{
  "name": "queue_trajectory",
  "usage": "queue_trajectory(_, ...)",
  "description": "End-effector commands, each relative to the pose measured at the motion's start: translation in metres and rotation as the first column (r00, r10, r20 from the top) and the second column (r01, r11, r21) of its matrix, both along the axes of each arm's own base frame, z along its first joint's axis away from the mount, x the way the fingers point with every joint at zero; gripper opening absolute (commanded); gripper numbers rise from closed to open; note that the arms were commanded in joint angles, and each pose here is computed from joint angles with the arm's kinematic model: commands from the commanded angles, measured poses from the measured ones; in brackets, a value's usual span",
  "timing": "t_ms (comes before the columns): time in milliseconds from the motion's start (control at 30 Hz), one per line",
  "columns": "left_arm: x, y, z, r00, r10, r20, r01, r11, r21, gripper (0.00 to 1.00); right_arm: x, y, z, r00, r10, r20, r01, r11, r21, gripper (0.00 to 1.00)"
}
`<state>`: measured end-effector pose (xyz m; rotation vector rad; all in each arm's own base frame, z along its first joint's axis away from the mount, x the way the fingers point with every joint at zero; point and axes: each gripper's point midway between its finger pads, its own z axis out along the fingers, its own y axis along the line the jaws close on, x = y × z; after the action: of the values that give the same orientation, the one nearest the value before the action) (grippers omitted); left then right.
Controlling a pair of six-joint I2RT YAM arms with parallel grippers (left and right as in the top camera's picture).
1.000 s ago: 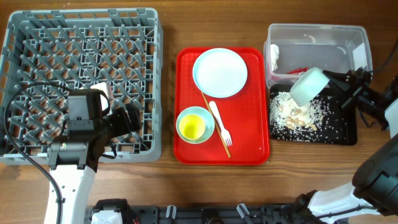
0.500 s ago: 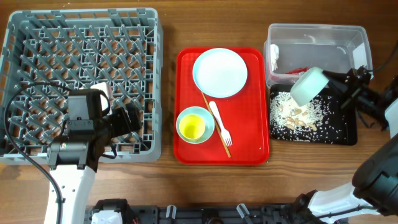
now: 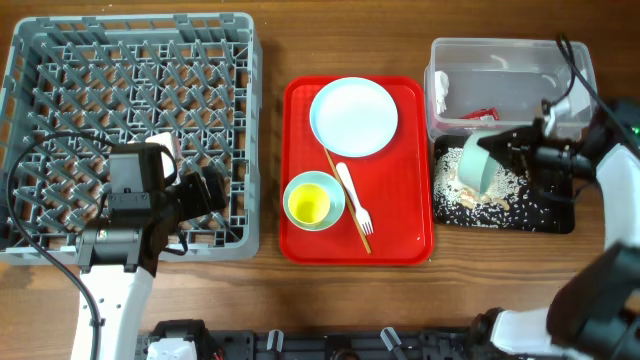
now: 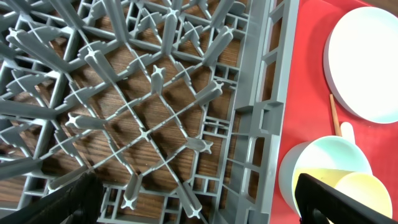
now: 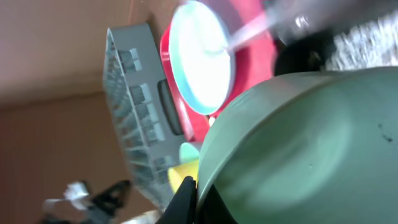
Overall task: Sort waste into correct bins and load items into the dishwasher rack
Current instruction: 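Tip the rice bowl over the black tray to dump the rice, then set the empty bowl down on the red tray with the right gripper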
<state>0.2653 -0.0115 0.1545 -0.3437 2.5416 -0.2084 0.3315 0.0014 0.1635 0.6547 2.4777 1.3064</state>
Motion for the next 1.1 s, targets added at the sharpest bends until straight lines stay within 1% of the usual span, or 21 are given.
queue_trajectory(0, 0.003, -0.001, 0.006, 1.0, -0.001, 0.012, 0.001, 1.0, -0.015, 1.0, 0.007, 0.012, 0.039, 0.984, 0.091, 0.154, -0.048, 0.963, -0.266, 0.05)
queue_trajectory(133, 0.003, -0.001, 0.006, 1.0, 0.0, 0.013, 0.001, 1.0, -0.015, 1.0, 0.012, 0.047, 0.065, 0.939, 0.205, 0.277, -0.079, 0.91, -0.406, 0.04)
queue_trajectory(200, 0.003, -0.001, 0.006, 1.0, 0.0, 0.012, 0.001, 1.0, -0.015, 1.0, 0.018, 0.062, 0.071, 0.913, 0.259, 0.317, -0.084, 0.877, -0.474, 0.04)
queue_trajectory(400, 0.003, -0.001, 0.006, 1.0, 0.0, 0.012, 0.001, 1.0, -0.015, 1.0, 0.035, 0.114, 0.074, 0.837, 0.399, 0.373, -0.072, 0.757, -0.649, 0.04)
queue_trajectory(500, 0.003, -0.001, 0.006, 1.0, 0.0, 0.012, 0.001, 1.0, -0.015, 1.0, 0.046, 0.148, 0.075, 0.787, 0.463, 0.408, -0.039, 0.697, -0.716, 0.04)
queue_trajectory(567, 0.003, -0.001, 0.006, 1.0, -0.001, 0.012, 0.001, 1.0, -0.015, 1.0, 0.05, 0.164, 0.073, 0.757, 0.501, 0.42, -0.035, 0.672, -0.74, 0.04)
queue_trajectory(667, 0.003, -0.001, 0.006, 1.0, -0.001, 0.012, 0.001, 1.0, -0.015, 1.0, 0.054, 0.199, 0.052, 0.716, 0.573, 0.398, -0.079, 0.633, -0.77, 0.04)
queue_trajectory(700, 0.003, -0.001, 0.006, 1.0, -0.001, 0.012, 0.001, 1.0, -0.015, 1.0, 0.055, 0.207, 0.041, 0.713, 0.59, 0.378, -0.104, 0.623, -0.775, 0.04)
queue_trajectory(800, 0.003, -0.001, 0.006, 1.0, -0.001, 0.012, 0.001, 1.0, -0.015, 1.0, 0.056, 0.221, 0.002, 0.724, 0.623, 0.297, -0.181, 0.587, -0.789, 0.04)
queue_trajectory(933, 0.003, -0.001, 0.006, 1.0, -0.001, 0.012, 0.001, 1.0, -0.015, 1.0, 0.06, 0.227, -0.045, 0.76, 0.617, 0.205, -0.25, 0.568, -0.784, 0.08)
queue_trajectory(1067, 0.003, -0.001, 0.006, 1.0, -0.001, 0.012, 0.001, 1.0, -0.015, 1.0, 0.064, 0.229, -0.076, 0.769, 0.621, 0.155, -0.285, 0.549, -0.786, 0.11)
